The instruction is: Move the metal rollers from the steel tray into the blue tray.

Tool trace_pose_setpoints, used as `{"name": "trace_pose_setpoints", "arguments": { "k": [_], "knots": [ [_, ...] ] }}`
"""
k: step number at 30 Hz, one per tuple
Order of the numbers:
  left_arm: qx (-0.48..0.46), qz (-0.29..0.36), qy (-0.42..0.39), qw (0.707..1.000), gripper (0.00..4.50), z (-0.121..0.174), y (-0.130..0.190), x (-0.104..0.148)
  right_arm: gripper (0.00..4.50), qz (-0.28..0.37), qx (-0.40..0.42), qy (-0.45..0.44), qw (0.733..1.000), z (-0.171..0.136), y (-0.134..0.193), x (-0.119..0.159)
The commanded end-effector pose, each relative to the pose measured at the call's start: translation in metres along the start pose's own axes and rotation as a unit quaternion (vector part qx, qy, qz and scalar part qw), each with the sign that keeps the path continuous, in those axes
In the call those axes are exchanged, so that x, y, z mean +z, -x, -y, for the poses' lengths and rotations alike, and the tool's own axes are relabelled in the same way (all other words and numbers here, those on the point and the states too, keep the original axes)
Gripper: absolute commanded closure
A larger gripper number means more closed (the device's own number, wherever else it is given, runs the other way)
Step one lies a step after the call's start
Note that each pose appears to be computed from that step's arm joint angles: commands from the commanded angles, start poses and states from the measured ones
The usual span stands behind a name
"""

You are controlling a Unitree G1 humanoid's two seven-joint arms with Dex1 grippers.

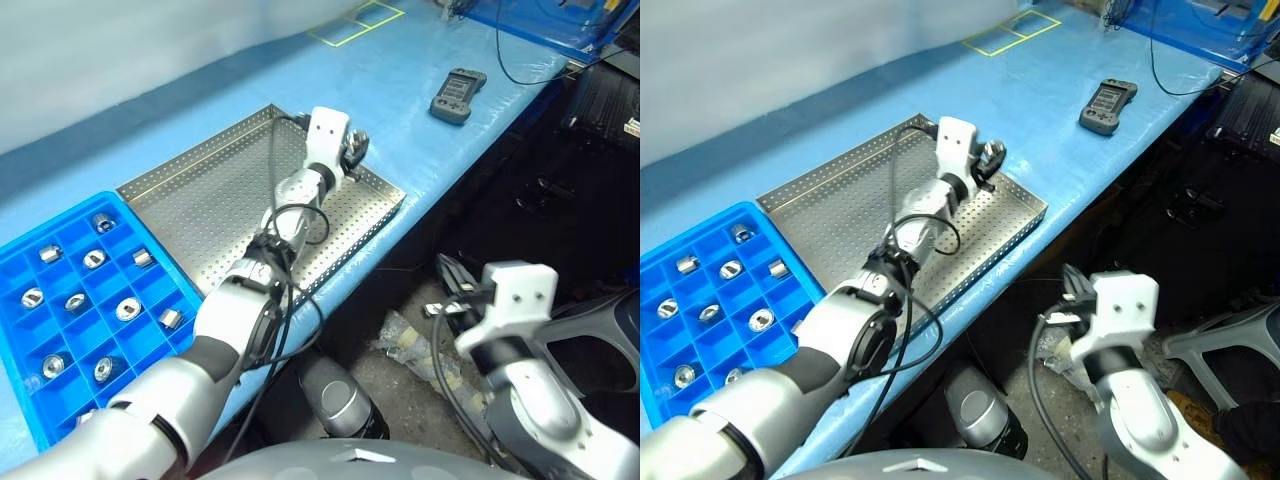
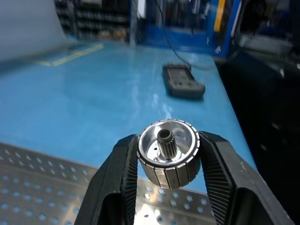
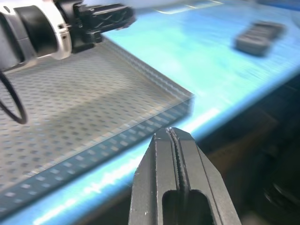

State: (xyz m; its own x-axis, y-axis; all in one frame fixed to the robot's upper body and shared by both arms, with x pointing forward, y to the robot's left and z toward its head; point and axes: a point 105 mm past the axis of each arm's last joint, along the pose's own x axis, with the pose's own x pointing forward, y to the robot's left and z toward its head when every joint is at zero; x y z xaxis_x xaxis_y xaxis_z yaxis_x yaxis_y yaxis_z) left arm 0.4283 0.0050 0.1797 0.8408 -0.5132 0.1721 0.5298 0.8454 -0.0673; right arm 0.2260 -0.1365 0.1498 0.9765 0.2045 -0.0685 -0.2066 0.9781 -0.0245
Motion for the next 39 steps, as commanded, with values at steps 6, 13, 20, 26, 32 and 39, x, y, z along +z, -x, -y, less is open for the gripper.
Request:
{"name": "trace_pose_setpoints", "arguments": {
  "k": [6, 13, 20, 26, 32, 39],
  "knots": [
    [0.075, 0.040, -0.114, 0.990, 2.83, -0.055, 0.103, 0.049, 4.50, -0.023, 0.188, 0.033, 0.981, -0.041, -0.047, 0.006],
    [0.113, -0.020, -0.164, 0.980, 2.83, -0.067, 0.175, 0.051, 4.50, -0.036, 0.310, 0.062, 0.948, -0.077, -0.069, 0.002],
    [0.103, -0.123, -0.190, 0.968, 2.83, -0.063, 0.233, 0.029, 4.50, -0.037, 0.373, 0.062, 0.925, -0.102, -0.076, -0.003],
    [-0.006, -0.161, -0.172, 0.972, 2.83, -0.041, 0.246, 0.017, 4.50, -0.036, 0.397, 0.062, 0.915, -0.110, -0.072, -0.005],
    [-0.096, -0.189, -0.158, 0.964, 2.83, -0.033, 0.239, 0.004, 4.50, -0.029, 0.417, 0.080, 0.905, -0.106, -0.059, -0.005],
    [-0.194, -0.204, -0.130, 0.951, 2.83, -0.028, 0.219, -0.006, 4.50, -0.022, 0.373, 0.072, 0.925, -0.089, -0.054, -0.002]
  ]
}}
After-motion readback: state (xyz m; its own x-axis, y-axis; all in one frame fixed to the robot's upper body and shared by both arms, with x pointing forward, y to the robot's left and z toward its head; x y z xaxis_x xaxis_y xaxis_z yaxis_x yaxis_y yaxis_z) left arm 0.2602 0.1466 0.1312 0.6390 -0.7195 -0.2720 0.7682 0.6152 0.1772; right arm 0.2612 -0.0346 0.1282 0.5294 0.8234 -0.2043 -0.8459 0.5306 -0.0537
